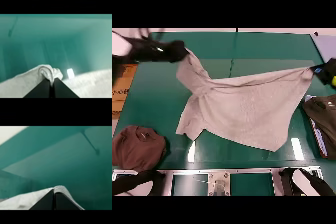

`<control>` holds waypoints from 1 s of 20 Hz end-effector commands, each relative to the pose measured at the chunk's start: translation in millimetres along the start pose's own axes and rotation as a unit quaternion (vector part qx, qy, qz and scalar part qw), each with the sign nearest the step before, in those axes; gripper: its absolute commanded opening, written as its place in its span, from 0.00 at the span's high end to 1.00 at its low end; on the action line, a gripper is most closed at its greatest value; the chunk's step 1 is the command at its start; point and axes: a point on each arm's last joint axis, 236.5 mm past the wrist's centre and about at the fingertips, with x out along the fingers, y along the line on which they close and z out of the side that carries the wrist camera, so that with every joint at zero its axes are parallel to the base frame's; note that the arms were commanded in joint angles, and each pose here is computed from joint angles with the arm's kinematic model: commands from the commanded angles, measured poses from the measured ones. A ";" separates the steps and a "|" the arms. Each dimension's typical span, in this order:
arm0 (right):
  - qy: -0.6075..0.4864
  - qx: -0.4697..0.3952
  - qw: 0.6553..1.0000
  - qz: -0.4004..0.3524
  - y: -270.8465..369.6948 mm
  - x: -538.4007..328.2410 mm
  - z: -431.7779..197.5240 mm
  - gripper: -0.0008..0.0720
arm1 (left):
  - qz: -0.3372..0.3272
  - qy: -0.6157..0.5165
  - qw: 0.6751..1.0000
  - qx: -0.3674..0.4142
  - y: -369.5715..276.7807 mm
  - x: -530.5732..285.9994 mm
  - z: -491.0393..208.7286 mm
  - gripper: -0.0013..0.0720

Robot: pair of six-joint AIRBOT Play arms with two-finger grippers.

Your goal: Fold the shirts.

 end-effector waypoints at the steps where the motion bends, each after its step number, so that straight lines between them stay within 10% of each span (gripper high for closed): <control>1: 0.061 0.054 0.996 -0.030 -78.3 72.2 -33.1 0.97 | 0.007 0.049 0.998 -0.025 19.2 107.4 -61.5 0.95; 5: 0.094 0.105 0.989 -0.042 -119.9 113.3 -51.3 0.83 | 0.028 0.086 0.995 -0.036 51.9 145.6 -94.6 0.92; 7: 0.088 0.105 0.990 -0.045 -124.7 112.1 -41.2 0.45 | 0.037 0.079 0.995 -0.049 71.6 134.5 -75.9 0.05; 15: 0.083 0.093 0.991 -0.043 -132.8 32.4 0.6 0.65 | 0.060 0.176 0.981 -0.056 199.3 27.2 -55.6 0.02; 20: 0.116 0.090 0.989 -0.031 -123.3 36.5 -27.2 0.73 | -0.036 0.279 0.958 -0.054 182.9 76.8 -132.6 0.02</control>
